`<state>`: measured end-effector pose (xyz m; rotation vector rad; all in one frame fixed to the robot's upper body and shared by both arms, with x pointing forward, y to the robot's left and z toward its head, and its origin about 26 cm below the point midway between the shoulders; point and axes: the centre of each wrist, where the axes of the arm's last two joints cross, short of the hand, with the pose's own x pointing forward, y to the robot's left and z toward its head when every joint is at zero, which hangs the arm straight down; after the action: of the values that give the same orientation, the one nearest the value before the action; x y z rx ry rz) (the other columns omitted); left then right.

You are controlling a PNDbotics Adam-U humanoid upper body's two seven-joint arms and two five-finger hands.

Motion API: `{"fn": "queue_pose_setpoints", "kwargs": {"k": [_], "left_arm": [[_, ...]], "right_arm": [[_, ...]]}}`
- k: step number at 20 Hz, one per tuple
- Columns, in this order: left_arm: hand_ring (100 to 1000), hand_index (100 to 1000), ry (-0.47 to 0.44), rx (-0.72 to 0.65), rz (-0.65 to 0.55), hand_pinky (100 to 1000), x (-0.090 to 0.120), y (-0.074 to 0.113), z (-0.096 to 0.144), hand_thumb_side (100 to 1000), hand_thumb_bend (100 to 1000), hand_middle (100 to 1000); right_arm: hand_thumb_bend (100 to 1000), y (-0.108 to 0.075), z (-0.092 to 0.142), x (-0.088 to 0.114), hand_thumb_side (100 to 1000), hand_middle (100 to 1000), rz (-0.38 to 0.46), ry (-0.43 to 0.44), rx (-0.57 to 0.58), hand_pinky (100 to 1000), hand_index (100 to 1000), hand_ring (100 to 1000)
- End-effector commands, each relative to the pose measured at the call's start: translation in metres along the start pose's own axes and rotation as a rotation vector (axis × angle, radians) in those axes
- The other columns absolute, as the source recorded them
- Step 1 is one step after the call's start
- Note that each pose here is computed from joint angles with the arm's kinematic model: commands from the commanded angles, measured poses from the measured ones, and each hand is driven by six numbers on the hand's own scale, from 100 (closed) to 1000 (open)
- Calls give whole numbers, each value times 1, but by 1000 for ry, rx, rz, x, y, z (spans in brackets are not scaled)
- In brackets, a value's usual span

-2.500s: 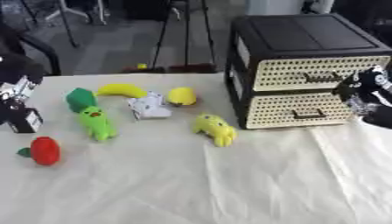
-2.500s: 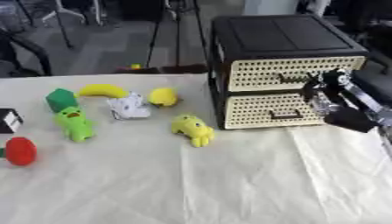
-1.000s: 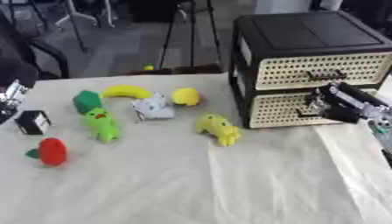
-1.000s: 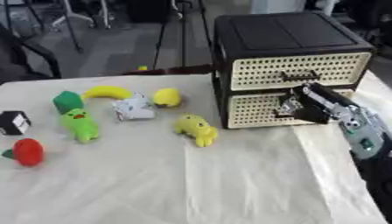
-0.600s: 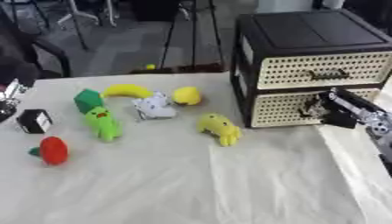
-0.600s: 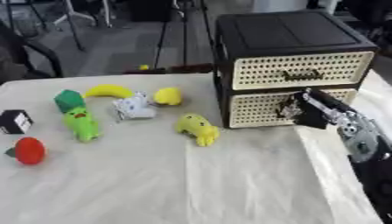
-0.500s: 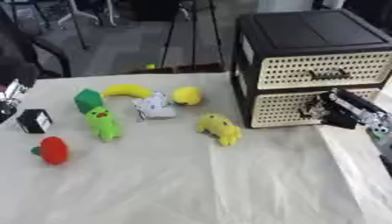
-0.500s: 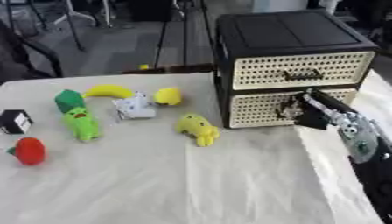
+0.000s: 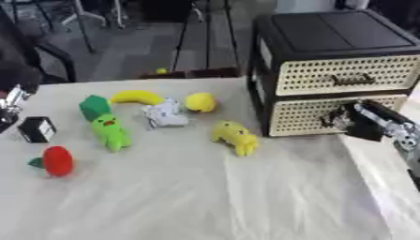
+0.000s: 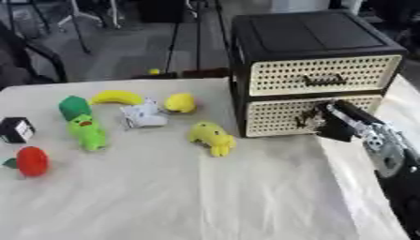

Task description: Pick up objects from table and place into drawer.

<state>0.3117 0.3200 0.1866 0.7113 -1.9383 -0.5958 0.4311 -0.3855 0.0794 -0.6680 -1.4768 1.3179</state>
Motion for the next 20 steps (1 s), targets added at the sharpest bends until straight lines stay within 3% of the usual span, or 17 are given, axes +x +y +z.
{"fn": "queue_pose_setpoints", "kwargs": {"k": [1, 13, 20], "left_arm": [[603, 708, -25, 12, -15, 655, 6, 8, -3, 768, 479, 580], [603, 709, -13, 8, -23, 656, 3, 8, -1, 771, 478, 579], [603, 709, 0, -6, -34, 656, 0, 8, 0, 775, 477, 579]], "right_arm": [[100, -12, 8, -6, 901, 100, 55, 13, 39, 100, 623, 100], [100, -14, 24, 0, 943, 100, 137, -28, 148, 100, 588, 100], [100, -9, 41, 9, 956, 100, 132, -57, 154, 100, 594, 100]]}}
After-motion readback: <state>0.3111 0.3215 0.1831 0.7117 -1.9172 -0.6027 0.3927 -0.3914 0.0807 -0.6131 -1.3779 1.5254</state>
